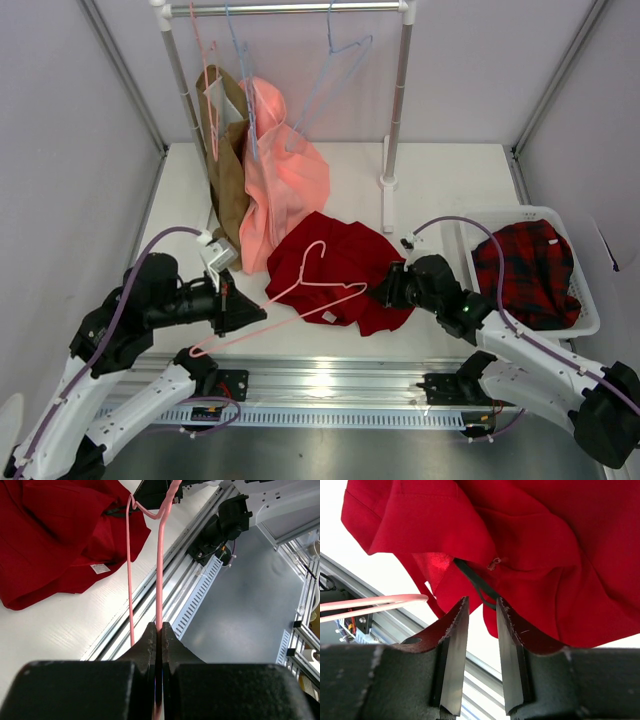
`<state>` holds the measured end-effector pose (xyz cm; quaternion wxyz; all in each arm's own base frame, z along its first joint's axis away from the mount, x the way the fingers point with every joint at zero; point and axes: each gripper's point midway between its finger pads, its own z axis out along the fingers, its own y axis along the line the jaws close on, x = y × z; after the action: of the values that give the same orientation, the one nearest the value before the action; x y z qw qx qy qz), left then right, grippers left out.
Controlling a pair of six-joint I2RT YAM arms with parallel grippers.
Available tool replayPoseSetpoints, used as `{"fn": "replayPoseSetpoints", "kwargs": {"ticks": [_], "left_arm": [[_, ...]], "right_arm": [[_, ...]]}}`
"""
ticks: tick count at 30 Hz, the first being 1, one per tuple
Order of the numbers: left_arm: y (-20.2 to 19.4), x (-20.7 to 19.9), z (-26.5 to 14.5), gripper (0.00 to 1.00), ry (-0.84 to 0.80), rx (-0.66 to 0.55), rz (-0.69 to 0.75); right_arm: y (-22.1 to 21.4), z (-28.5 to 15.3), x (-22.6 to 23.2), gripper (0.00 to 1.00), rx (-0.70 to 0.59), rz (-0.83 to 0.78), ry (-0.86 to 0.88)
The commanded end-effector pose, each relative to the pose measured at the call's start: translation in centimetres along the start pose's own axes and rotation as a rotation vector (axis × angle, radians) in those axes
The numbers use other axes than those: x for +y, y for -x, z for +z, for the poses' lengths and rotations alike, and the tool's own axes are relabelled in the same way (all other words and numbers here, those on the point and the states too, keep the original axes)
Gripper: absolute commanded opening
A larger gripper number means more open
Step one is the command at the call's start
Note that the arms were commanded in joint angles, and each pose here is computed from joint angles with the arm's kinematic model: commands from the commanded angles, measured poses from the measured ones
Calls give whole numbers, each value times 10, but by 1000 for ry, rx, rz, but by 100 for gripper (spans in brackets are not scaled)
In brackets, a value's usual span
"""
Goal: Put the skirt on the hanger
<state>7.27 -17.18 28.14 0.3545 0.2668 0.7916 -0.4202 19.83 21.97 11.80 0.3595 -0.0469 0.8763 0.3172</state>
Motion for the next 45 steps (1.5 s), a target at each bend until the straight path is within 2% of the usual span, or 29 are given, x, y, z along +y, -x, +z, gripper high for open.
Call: {"fn": "replayPoseSetpoints", "kwargs": {"ticks": [1,17,37,39,45], "left_arm": [[7,-3,5,0,-26,-12,26],[6,5,17,0,-20,15,11],[6,8,25,0,-24,29,3],[6,8,25,0,-24,27,4],[6,10,28,0,-26,26,10]], "right_arm": [[8,3,4,33,-37,-11,15],[-2,-2,-8,33,-27,-12,-17],[-3,2,-4,33,-43,28,38],[-1,2,-4,32,-49,36,47],[1,3,-3,17,-50,49,56]]}}
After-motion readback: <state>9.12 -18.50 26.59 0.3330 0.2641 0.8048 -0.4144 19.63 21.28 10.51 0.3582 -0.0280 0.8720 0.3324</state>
